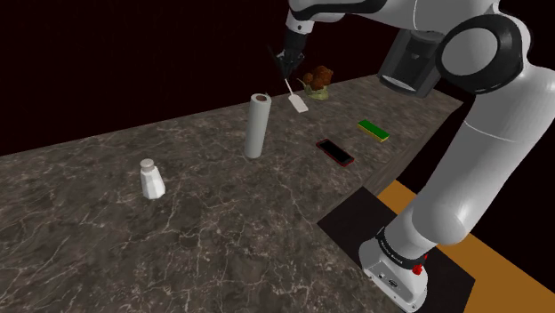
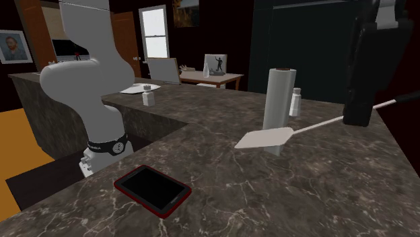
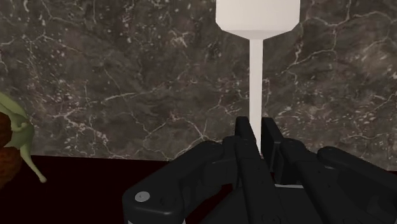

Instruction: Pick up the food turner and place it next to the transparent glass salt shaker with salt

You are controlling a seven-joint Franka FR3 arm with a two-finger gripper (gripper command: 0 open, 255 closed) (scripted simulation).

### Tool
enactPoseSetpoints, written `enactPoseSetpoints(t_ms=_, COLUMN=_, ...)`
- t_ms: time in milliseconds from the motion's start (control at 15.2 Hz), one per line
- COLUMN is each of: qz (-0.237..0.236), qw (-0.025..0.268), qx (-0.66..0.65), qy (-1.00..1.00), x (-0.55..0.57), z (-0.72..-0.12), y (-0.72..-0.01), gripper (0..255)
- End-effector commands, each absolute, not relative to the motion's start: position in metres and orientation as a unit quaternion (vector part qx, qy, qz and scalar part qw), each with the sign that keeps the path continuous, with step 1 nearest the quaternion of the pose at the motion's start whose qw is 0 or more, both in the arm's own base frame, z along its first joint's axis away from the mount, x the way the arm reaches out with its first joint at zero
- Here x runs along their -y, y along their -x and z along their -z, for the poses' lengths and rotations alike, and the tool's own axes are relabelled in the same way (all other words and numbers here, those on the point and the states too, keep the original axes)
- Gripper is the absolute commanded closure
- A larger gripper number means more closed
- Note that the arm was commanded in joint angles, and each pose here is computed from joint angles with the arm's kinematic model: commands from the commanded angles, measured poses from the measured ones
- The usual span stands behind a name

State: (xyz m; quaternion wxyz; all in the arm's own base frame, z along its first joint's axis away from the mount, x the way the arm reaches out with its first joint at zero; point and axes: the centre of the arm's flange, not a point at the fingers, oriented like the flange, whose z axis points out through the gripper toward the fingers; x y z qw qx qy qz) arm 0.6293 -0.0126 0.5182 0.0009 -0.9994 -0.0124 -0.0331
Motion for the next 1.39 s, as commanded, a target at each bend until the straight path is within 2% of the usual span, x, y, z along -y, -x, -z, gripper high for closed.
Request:
enactPoseSetpoints(t_ms=0, qz=0.033, qw=0.001, qx=0.012, qy=0.999, x=-0.01, z=-0.519, y=-0.617, gripper=255)
enactPoseSetpoints(t_ms=1320, qz=0.033, qw=0.001, qx=0.012, qy=0.999, x=-0.244, z=-0.519, y=-0.495, gripper=255)
